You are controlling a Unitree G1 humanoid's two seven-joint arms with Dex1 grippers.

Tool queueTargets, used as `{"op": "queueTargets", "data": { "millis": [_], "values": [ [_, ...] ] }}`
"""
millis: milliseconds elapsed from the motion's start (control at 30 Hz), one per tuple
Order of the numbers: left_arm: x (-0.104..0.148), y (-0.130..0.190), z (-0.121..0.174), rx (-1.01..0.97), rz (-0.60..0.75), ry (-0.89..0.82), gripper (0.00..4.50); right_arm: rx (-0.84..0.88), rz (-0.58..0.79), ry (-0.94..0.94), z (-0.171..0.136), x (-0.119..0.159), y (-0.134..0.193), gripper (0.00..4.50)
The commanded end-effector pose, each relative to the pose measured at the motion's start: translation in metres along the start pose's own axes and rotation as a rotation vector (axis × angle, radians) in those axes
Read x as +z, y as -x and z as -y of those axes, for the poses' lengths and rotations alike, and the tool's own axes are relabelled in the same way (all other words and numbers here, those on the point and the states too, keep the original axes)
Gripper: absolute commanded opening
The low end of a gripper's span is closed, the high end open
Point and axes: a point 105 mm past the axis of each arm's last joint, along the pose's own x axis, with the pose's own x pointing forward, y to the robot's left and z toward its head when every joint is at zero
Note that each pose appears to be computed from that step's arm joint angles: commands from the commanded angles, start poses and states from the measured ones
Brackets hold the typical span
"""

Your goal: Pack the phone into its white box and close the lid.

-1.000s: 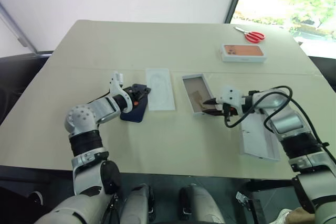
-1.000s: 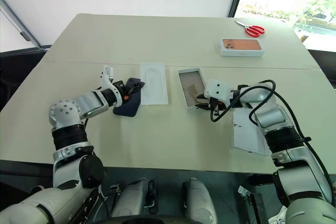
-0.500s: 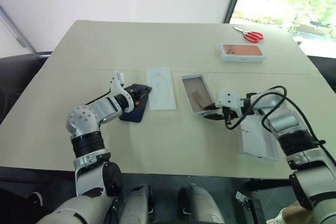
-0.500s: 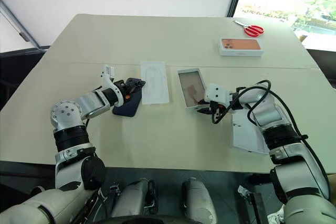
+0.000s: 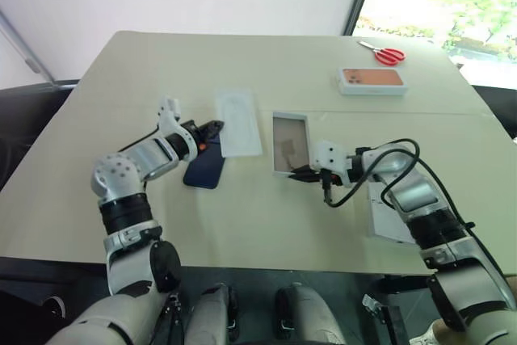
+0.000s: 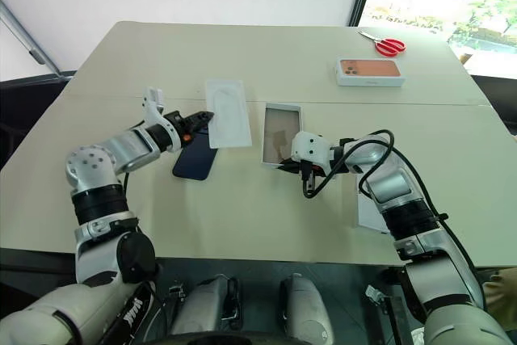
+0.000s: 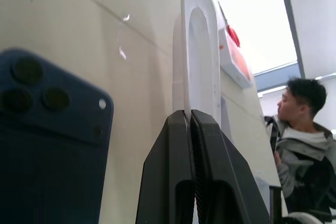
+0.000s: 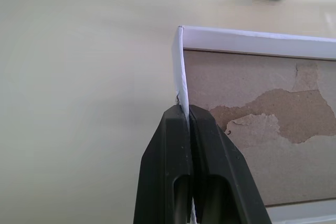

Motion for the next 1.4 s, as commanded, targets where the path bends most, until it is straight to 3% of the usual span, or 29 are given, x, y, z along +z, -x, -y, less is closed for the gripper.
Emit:
{"op": "queueTargets", "data": {
  "millis": [33, 100, 133, 200, 333, 533, 633, 767, 933, 1333, 1400],
  "values": [
    [0.019, 0.002, 0.019, -0.075, 0.049, 0.011, 0.0, 0.033, 0.056, 0.017, -0.014, 0.017, -0.015, 0.04],
    [0.019, 0.003, 0.02, -0.076, 0.042, 0.009, 0.0, 0.033, 0.057, 0.009, -0.016, 0.018, -0.02, 0.04],
    [0.018, 0.002, 0.021, -0.082, 0.031, 0.015, 0.0, 0.029, 0.053, 0.01, -0.016, 0.017, -0.023, 0.3],
    [0.015, 0.002, 0.023, -0.083, 0.018, -0.011, 0.0, 0.037, 0.068, -0.021, -0.017, 0.018, -0.026, 1.01],
    [0.006, -0.001, 0.026, -0.081, -0.002, -0.022, 0.0, -0.037, 0.051, 0.015, -0.004, 0.019, -0.025, 3.01],
    [-0.015, -0.004, 0.027, -0.083, -0.038, -0.004, 0.0, -0.114, 0.118, -0.058, 0.016, 0.029, 0.014, 3.01],
    [-0.037, -0.007, 0.031, -0.095, -0.081, 0.008, 0.0, -0.132, 0.093, -0.092, 0.02, 0.02, 0.046, 3.01],
    [-0.05, -0.008, 0.03, -0.089, -0.093, 0.029, 0.0, -0.179, 0.058, -0.111, 0.026, 0.007, 0.064, 3.01],
    [-0.071, -0.013, 0.026, -0.059, -0.18, 0.051, 0.0, -0.248, 0.046, -0.114, 0.036, -0.002, 0.067, 3.01],
    [-0.082, -0.016, 0.025, -0.042, -0.211, 0.048, 0.0, -0.255, 0.07, -0.101, 0.035, 0.0, 0.052, 3.01],
    [-0.083, -0.017, 0.027, -0.049, -0.218, 0.03, 0.65, -0.256, 0.071, -0.099, 0.035, 0.001, 0.051, 3.05]
  ]
}}
